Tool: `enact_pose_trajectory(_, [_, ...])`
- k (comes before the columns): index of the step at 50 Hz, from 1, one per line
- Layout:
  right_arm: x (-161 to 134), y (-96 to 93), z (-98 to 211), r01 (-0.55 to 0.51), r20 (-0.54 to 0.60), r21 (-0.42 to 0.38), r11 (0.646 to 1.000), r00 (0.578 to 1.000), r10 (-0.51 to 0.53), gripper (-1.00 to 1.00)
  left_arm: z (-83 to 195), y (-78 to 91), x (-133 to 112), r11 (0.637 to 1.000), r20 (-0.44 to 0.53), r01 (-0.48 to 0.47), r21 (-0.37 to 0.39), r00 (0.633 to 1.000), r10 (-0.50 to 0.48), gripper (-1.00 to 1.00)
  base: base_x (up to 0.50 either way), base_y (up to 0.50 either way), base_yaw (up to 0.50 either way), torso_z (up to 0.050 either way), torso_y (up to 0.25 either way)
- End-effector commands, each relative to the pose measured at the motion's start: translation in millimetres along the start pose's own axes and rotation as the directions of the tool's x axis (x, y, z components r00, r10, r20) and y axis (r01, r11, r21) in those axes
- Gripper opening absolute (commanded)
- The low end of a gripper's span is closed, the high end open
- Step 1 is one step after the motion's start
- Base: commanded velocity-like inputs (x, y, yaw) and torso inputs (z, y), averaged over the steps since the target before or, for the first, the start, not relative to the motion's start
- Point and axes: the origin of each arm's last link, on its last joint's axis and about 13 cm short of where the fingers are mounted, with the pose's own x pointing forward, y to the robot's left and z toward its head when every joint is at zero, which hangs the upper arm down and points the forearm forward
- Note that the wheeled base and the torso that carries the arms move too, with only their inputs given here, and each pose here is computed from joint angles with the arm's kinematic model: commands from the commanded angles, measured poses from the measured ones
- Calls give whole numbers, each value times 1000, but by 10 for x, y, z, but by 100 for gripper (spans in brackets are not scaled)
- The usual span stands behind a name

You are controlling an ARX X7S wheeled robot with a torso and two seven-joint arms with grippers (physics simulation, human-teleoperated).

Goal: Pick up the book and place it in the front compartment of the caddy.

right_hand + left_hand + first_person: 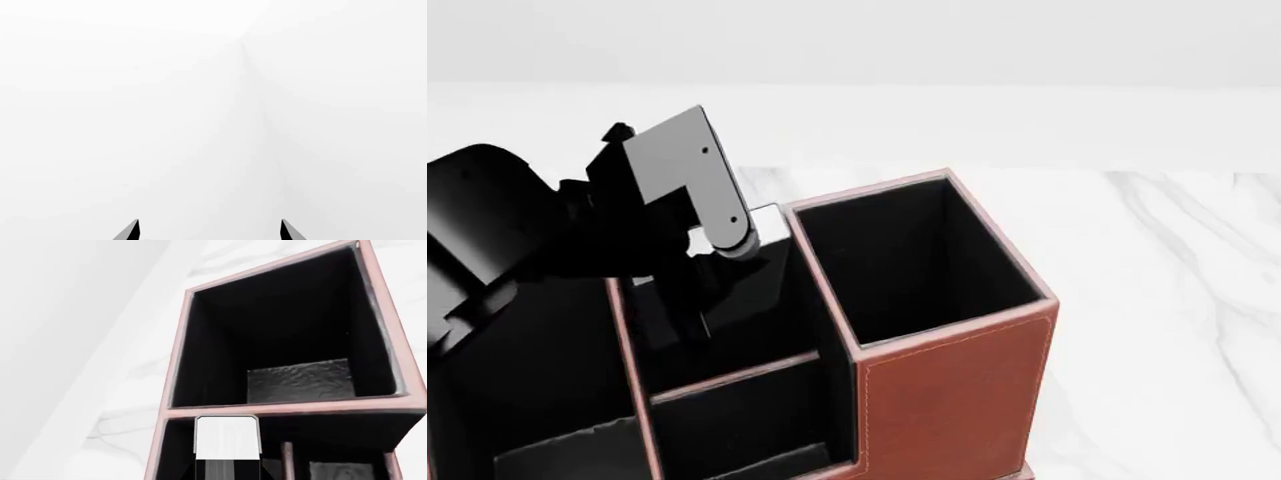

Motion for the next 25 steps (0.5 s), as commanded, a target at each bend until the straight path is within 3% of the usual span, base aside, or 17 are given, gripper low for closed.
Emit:
enact_pose_trajectory(1, [-4, -5, 11, 0, -1, -2, 1000, 1000, 0, 100, -24, 15, 96, 1000, 15, -27, 1, 1000, 27, -100, 0, 0, 0, 0, 0])
enact_pose_trajectory(25, [14, 7, 14, -7, -6, -3, 1000, 1000, 7, 100, -328, -15, 325, 1000, -64, -18, 10, 998, 18, -100, 0, 0, 0, 0, 1])
